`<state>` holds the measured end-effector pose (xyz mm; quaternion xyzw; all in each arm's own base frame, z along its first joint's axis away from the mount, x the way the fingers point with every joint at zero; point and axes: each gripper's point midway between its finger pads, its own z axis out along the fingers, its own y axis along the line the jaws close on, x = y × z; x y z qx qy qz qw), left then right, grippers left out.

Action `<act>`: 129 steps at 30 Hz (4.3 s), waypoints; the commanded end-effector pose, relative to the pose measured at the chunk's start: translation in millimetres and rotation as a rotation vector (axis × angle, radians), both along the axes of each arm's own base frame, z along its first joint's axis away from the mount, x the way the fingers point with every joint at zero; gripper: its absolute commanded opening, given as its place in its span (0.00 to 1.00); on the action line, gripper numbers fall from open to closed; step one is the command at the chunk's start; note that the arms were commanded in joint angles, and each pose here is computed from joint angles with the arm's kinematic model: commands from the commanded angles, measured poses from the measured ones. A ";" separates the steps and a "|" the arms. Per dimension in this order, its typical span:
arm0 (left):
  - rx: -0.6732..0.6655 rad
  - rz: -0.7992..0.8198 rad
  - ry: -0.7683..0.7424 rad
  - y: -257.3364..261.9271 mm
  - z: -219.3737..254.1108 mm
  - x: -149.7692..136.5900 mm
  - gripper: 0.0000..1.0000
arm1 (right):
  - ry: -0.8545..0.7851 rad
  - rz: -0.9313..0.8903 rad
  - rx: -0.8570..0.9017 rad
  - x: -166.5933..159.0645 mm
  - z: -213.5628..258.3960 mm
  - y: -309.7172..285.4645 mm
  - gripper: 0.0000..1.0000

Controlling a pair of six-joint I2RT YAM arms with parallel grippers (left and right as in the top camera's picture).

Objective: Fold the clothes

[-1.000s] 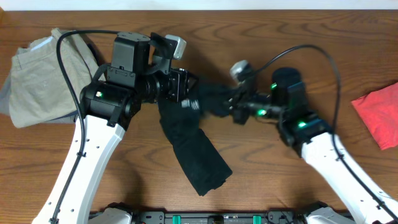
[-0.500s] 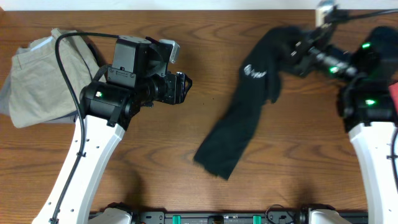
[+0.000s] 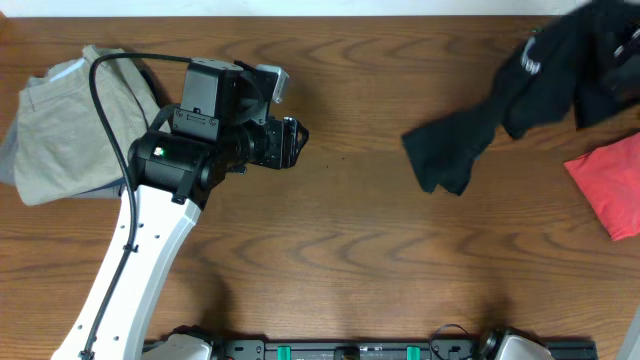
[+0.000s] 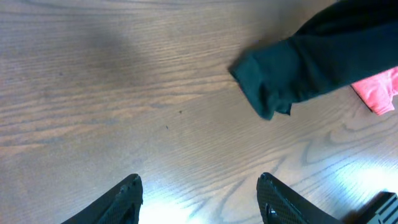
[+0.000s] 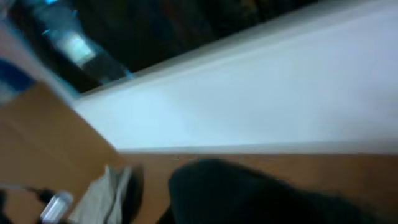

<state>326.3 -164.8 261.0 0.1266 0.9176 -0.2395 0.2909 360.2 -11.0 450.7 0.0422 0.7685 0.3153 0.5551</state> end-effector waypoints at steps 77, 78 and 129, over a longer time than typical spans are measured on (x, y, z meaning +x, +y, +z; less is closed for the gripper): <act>0.290 0.129 0.544 12.5 -194.8 3.9 0.65 | 1.016 -0.085 -0.646 1.2 -278.7 20.4 0.80; 0.272 0.122 0.543 8.4 -196.9 6.4 0.65 | 1.017 -0.085 -0.647 0.9 -278.8 20.4 0.80; -0.353 0.158 -0.009 34.2 68.4 52.6 0.06 | 0.586 0.694 -0.706 -35.7 -351.6 241.4 0.79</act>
